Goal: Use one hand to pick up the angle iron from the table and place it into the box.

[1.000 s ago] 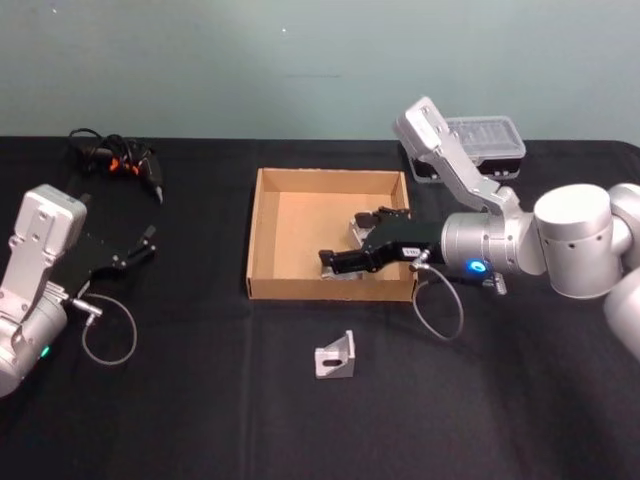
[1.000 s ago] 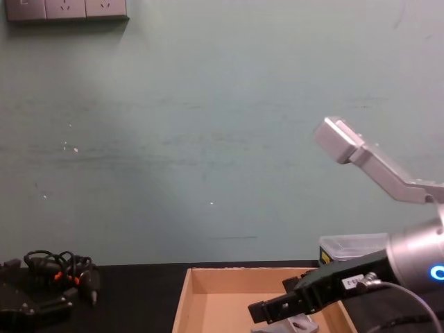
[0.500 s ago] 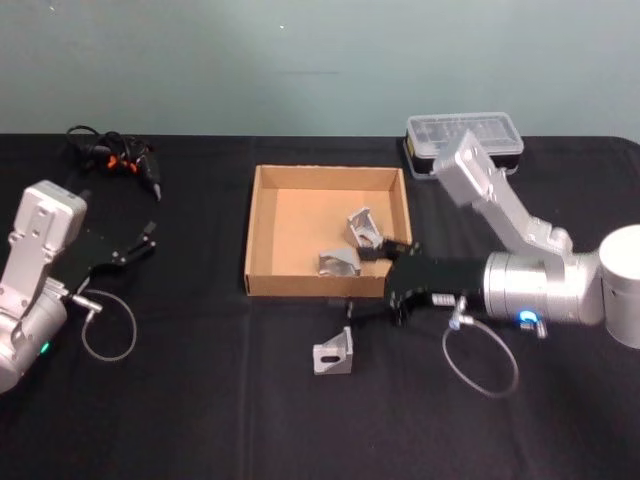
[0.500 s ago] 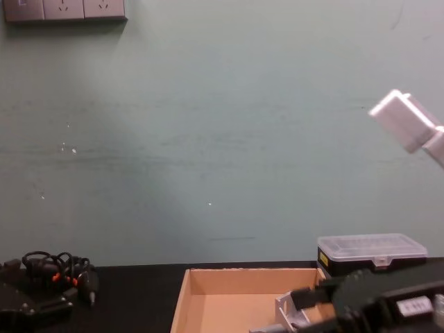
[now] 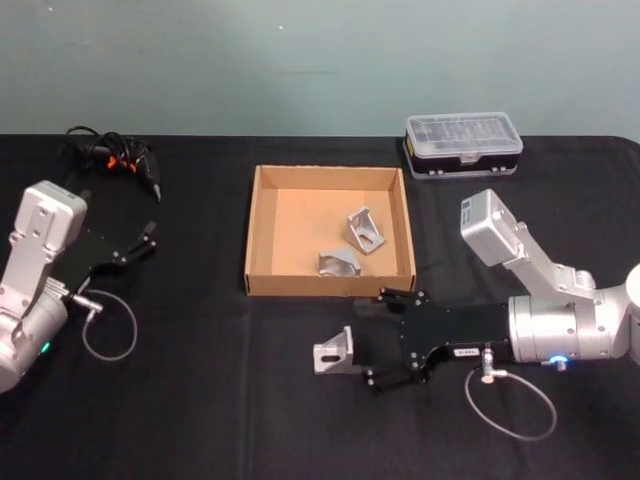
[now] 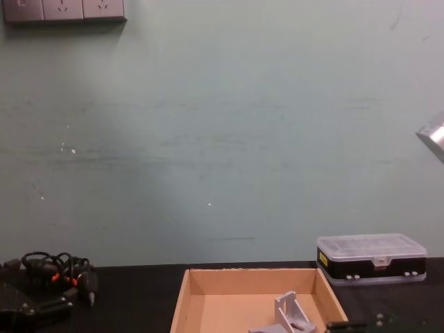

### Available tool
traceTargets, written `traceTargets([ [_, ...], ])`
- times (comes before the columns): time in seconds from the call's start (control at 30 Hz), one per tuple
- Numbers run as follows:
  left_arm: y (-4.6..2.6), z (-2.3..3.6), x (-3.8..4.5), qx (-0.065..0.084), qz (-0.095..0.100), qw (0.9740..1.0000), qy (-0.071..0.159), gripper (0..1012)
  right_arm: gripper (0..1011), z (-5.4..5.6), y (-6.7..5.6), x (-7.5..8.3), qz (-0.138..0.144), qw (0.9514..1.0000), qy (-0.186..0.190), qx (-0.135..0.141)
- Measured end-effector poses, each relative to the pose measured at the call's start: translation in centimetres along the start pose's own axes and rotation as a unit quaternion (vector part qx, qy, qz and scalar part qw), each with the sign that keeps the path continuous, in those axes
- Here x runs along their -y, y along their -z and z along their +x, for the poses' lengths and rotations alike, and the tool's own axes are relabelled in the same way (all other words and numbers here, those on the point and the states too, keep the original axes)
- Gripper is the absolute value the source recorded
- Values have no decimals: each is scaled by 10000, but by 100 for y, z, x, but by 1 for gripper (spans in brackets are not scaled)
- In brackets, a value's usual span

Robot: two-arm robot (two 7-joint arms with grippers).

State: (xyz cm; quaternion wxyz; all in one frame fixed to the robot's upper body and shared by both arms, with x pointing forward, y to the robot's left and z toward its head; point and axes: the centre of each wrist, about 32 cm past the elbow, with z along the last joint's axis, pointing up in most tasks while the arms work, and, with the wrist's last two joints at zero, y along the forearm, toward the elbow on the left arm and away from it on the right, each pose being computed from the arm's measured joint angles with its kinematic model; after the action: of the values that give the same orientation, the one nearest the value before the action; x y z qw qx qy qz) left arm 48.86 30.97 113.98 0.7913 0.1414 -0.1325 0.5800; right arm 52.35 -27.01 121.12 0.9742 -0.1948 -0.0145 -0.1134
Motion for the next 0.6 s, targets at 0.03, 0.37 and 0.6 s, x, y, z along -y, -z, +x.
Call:
traceTargets([
  [0.03, 0, 0, 0, 0, 0, 10000, 0, 1011, 1000, 22, 25, -3, 0, 10000, -62, 6],
  [0.37, 0, 0, 0, 0, 0, 10000, 0, 1011, 1000, 184, 167, -95, 36, 9994, -333, 18],
  [0.6, 0, 0, 0, 0, 0, 10000, 0, 1012, 1000, 240, 223, -186, 2, 9993, -377, -10],
])
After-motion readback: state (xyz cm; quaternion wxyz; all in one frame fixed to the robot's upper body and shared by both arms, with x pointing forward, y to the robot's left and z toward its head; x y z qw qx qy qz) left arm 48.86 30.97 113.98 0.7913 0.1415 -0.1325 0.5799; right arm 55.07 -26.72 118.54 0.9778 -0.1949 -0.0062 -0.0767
